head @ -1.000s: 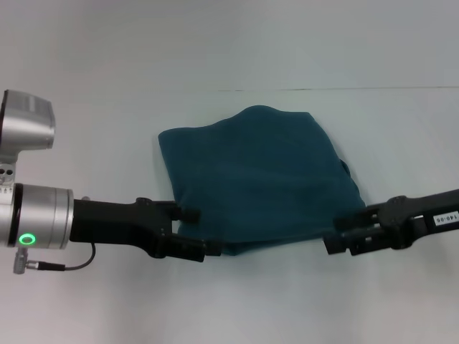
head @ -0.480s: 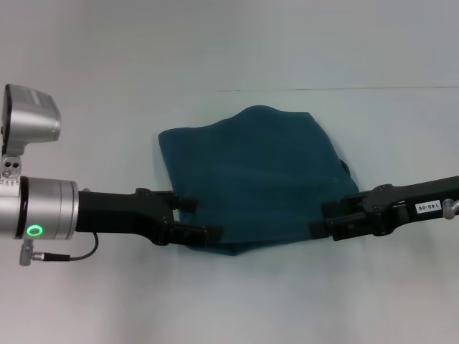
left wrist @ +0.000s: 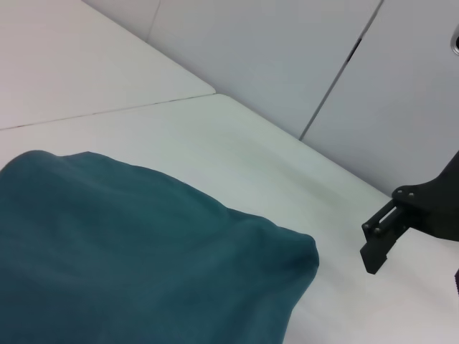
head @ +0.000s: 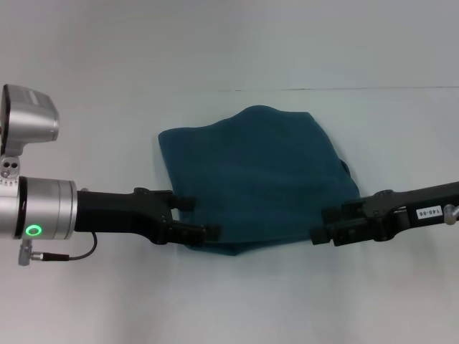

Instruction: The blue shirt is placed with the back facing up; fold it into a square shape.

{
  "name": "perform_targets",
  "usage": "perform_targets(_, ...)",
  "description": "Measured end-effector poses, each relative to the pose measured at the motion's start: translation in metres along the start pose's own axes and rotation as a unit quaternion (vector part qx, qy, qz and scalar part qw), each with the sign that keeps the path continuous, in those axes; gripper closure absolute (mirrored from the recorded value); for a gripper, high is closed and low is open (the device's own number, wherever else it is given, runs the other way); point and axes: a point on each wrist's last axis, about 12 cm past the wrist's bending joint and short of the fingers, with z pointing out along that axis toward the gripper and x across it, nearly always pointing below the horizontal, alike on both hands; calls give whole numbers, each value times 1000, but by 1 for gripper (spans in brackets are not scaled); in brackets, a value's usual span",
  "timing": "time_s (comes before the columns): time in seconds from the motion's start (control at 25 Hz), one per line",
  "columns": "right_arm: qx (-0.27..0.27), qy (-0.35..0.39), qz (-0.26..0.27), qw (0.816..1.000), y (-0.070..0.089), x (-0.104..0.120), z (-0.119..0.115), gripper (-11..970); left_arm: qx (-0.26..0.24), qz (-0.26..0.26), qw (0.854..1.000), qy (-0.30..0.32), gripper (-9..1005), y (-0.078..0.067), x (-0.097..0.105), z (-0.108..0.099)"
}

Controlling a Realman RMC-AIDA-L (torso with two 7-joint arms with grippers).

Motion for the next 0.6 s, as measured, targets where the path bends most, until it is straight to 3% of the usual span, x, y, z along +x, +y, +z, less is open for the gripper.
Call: perform_targets(0.6, -6, 0, 6, 1000, 0, 2, 2, 150, -10, 3, 1000, -4, 62, 3, -3, 1)
